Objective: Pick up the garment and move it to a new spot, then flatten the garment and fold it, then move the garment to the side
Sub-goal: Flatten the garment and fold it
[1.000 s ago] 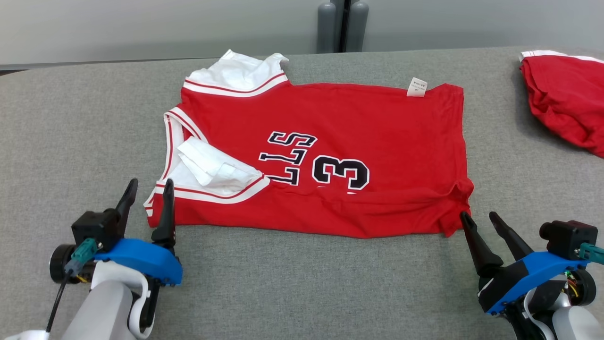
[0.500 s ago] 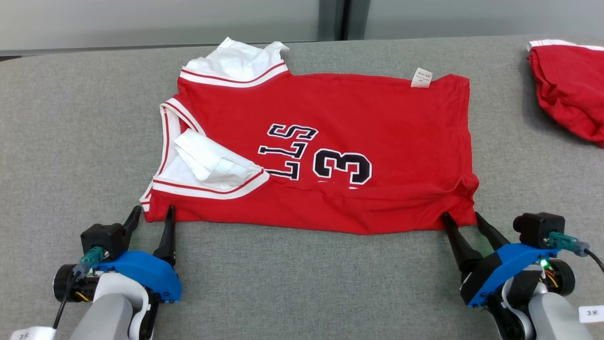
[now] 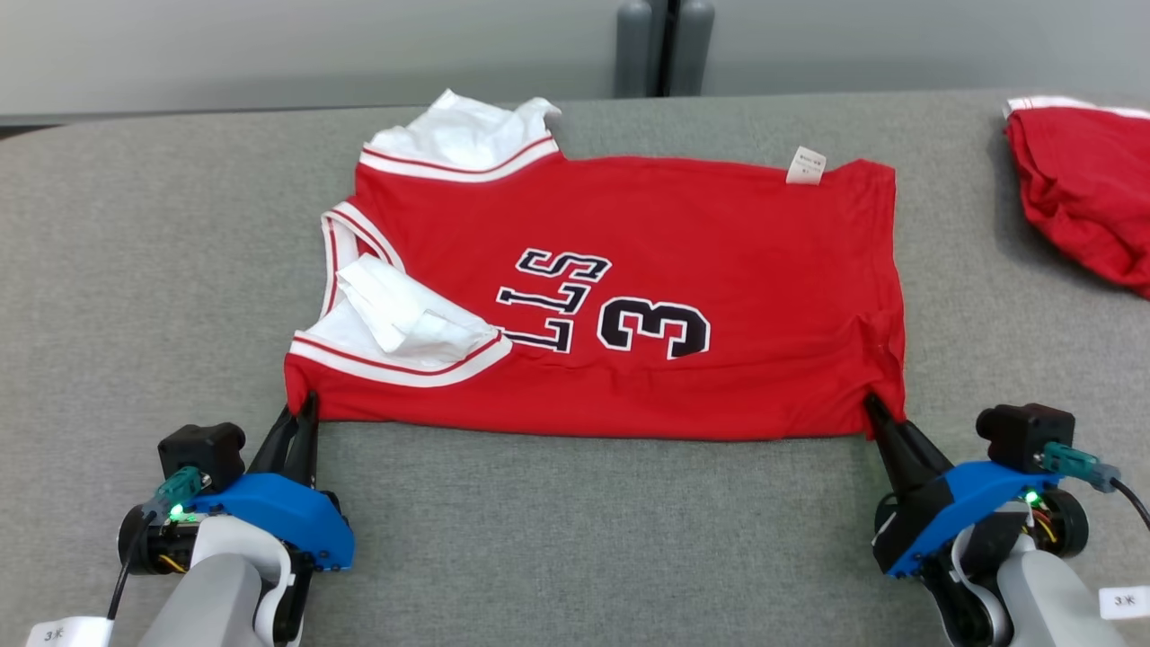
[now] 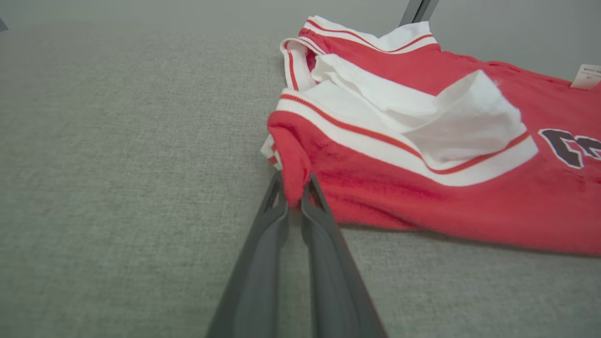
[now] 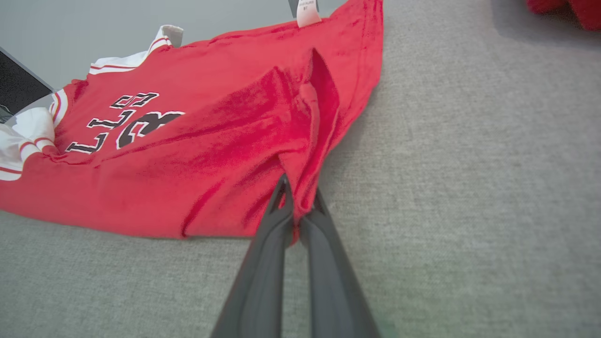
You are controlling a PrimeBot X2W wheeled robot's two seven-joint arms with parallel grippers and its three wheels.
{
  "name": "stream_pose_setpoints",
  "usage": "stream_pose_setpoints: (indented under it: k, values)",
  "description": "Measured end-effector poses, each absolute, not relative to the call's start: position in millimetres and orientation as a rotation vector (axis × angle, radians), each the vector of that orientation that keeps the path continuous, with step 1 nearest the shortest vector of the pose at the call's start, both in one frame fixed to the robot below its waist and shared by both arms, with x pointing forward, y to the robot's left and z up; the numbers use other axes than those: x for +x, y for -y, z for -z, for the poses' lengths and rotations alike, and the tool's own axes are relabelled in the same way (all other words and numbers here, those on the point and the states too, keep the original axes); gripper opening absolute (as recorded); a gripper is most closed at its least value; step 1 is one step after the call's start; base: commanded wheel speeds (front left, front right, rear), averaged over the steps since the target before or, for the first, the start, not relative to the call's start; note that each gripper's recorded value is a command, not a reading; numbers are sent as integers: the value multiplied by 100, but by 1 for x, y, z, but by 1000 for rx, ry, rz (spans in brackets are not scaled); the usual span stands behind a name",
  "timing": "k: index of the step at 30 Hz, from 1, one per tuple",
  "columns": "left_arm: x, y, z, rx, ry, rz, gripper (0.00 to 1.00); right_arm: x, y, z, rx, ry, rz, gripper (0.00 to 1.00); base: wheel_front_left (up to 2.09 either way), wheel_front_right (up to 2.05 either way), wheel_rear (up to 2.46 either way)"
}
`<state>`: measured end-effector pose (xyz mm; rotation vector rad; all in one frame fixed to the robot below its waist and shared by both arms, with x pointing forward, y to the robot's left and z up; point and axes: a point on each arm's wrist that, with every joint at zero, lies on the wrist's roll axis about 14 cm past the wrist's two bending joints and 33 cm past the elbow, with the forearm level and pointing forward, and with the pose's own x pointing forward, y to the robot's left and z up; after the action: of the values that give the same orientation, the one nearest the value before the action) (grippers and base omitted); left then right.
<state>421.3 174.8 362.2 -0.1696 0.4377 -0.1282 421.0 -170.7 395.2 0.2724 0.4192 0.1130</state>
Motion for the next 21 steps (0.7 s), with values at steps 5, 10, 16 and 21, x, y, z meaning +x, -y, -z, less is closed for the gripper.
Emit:
stream_pose_setpoints:
  k: [5, 10, 16, 21]
  values:
    - [414, -180, -385, -190, -359, 96, 0, 411, 170, -408, 293, -383, -125, 0, 0, 0, 0]
    - [387, -185, -390, -209, -333, 58, 0, 388, 165, -411, 317, -395, -145, 0, 0, 0, 0]
    - [345, -190, -386, -245, -338, -11, 0, 363, 154, -406, 344, -437, -163, 0, 0, 0, 0]
    - [319, -190, -385, -263, -345, -45, 0, 348, 155, -402, 352, -467, -159, 0, 0, 0, 0]
